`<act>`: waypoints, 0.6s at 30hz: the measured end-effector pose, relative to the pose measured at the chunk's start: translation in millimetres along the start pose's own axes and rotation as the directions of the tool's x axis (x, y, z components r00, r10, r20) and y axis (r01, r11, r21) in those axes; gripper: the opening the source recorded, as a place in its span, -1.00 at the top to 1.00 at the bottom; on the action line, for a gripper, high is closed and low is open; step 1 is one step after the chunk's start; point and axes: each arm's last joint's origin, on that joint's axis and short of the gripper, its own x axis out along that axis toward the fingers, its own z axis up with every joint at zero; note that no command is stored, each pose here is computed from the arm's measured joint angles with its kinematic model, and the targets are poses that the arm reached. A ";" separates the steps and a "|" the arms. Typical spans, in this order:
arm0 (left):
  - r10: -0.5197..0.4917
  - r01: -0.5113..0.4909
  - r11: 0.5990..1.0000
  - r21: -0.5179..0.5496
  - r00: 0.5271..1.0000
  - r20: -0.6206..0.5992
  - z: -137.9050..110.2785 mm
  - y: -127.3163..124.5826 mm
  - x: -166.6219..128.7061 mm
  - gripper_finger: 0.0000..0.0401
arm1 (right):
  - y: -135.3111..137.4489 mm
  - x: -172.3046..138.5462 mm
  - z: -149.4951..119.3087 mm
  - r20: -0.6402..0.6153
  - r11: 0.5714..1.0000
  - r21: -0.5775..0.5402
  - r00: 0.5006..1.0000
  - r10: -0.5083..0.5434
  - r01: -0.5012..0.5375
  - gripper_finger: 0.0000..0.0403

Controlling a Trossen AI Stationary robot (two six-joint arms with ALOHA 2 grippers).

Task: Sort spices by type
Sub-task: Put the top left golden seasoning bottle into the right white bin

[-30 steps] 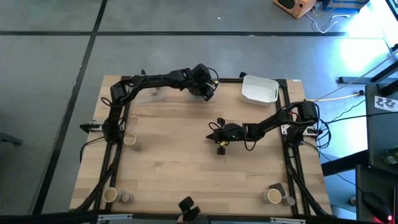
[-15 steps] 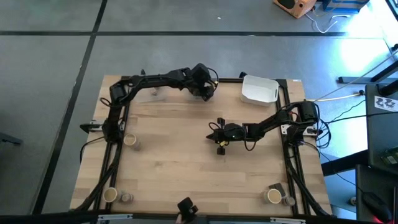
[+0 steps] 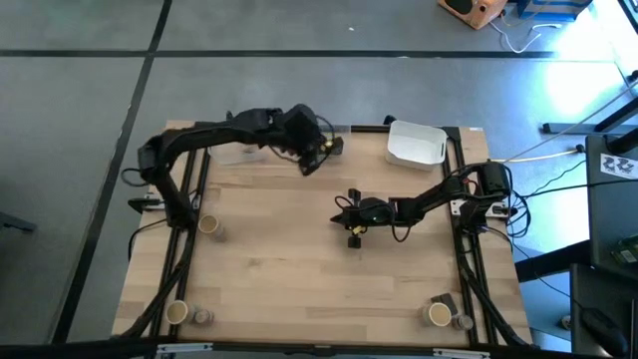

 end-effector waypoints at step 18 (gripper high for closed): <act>-0.005 0.007 1.000 0.027 0.998 -0.064 -99.5 -75.9 -95.3 -0.09 | 0.1 0.0 -0.1 -0.001 1.000 0.000 1.000 0.000 0.000 0.94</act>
